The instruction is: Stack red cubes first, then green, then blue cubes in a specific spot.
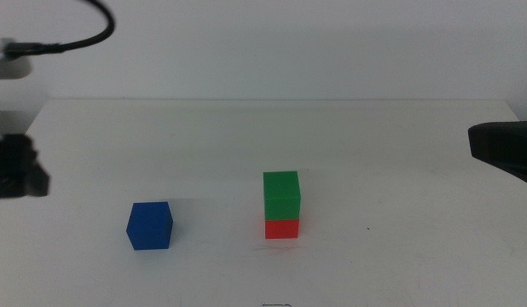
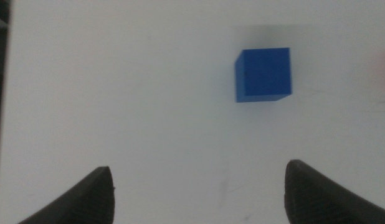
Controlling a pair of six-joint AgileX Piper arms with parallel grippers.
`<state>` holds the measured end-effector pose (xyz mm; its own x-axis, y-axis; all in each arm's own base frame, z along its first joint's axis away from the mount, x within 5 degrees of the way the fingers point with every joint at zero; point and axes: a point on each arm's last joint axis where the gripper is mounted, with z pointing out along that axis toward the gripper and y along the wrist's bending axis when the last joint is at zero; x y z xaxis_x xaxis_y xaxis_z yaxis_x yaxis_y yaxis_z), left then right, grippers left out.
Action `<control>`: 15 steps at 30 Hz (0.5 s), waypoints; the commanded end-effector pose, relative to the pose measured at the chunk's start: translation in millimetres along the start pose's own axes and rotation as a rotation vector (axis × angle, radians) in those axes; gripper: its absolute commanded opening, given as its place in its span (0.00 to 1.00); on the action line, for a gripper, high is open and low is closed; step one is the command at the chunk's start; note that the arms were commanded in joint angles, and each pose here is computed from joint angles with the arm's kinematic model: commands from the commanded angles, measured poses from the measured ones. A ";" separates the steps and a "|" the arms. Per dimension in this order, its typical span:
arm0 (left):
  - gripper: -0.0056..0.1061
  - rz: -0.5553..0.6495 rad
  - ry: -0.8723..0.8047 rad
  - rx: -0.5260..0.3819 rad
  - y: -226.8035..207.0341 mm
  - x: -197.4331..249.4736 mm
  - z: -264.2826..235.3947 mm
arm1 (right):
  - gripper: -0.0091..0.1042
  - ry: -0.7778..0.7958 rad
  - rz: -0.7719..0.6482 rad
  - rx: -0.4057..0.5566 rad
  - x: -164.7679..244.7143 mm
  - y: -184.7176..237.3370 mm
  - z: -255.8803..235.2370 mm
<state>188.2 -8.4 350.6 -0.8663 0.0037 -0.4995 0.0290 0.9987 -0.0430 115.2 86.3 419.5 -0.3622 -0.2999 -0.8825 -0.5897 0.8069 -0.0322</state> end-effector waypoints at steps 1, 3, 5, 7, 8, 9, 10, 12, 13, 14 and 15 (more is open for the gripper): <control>0.89 -0.029 -0.048 0.047 -4.9 -17.4 -3.2 | 0.89 -0.097 -0.020 0.014 -11.7 -2.0 -6.9; 0.89 -0.049 -0.021 0.082 -8.0 -27.3 6.7 | 0.89 -0.097 -0.020 0.014 -11.7 -2.0 -6.9; 0.89 -0.050 0.005 0.102 -11.6 -36.0 15.7 | 0.89 -0.097 -0.020 0.014 -11.7 -2.0 -6.9; 0.89 -0.028 0.024 0.096 -17.5 -43.1 23.5 | 0.89 -0.097 -0.020 0.014 -11.7 -2.0 -6.9; 0.89 -0.016 0.033 0.087 -21.6 -47.0 28.4 | 0.89 -0.097 -0.020 0.014 -11.7 -2.0 -6.9; 0.89 -0.008 0.041 0.079 -25.5 -49.9 32.6 | 0.89 -0.097 -0.020 0.014 -11.7 -2.0 -6.9; 0.89 0.000 0.054 0.068 -30.9 -52.9 37.9 | 0.89 -0.097 -0.020 0.014 -11.7 -2.0 -6.9; 0.89 0.021 0.082 0.039 -40.5 -58.2 49.8 | 0.89 -0.097 -0.020 0.014 -11.7 -2.0 -6.9; 0.89 0.028 0.094 0.031 -45.1 -60.8 55.9 | 0.89 -0.097 -0.020 0.014 -11.7 -2.0 -6.9; 0.89 0.042 0.105 0.026 -49.3 -63.3 62.3 | 0.89 -0.097 -0.020 0.014 -11.7 -2.0 -6.9; 0.89 0.051 0.112 0.027 -52.4 -65.3 67.5 | 0.89 -0.097 -0.020 0.014 -11.7 -2.0 -6.9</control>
<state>271.6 -58.7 314.5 -0.9416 0.0672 -0.3299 0.0866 0.9953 -0.0444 115.2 86.3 419.5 -0.3622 -0.2999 -0.8825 -0.5897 0.8069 -0.0322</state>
